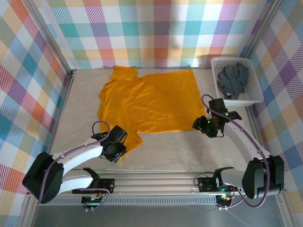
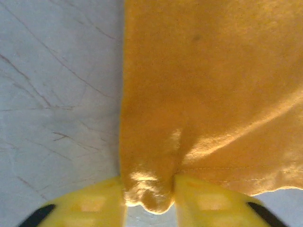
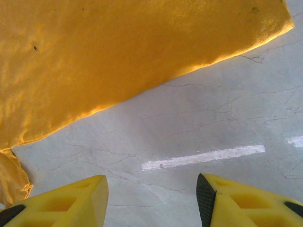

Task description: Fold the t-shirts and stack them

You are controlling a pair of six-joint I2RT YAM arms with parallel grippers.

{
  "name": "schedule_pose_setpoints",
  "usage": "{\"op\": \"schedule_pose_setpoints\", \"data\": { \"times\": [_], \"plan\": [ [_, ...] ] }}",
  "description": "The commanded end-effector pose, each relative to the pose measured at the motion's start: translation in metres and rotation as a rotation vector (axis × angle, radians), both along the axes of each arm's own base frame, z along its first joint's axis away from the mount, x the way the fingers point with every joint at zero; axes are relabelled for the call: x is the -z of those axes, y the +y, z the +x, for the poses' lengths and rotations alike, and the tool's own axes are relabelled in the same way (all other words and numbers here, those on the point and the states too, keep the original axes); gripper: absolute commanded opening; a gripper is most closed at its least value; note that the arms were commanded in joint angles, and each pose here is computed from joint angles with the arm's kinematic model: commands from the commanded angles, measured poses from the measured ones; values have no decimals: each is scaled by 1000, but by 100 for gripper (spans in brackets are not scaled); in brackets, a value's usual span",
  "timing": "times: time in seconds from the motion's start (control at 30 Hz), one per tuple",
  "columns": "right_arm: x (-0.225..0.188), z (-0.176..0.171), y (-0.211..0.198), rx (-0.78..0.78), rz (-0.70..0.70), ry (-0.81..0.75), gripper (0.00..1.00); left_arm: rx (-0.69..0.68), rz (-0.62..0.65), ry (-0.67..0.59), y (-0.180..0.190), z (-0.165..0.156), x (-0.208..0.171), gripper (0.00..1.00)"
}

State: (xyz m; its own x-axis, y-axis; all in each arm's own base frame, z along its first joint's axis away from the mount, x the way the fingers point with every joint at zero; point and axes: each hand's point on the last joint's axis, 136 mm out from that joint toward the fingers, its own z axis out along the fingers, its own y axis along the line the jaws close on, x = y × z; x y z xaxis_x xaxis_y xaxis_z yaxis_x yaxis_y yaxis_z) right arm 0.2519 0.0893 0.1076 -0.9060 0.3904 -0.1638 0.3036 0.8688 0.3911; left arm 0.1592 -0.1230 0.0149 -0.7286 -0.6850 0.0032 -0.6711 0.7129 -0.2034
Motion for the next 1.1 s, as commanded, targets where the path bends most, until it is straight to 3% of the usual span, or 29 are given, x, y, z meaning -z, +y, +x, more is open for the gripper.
{"op": "schedule_pose_setpoints", "data": {
  "times": [0.0,0.17,0.37,0.57,1.07],
  "plan": [
    [5,2,-4,24,-8,7,53,35,21,-64,-5,17,-4,18],
    [15,5,-22,96,-39,31,52,48,102,-116,10,22,-22,0],
    [41,14,-64,307,-29,63,53,56,79,-179,21,10,-46,0],
    [58,44,-65,299,-27,76,49,61,35,-180,22,-1,-48,0],
    [79,72,-74,260,-90,120,35,74,22,-192,16,5,-53,0]
  ]
}}
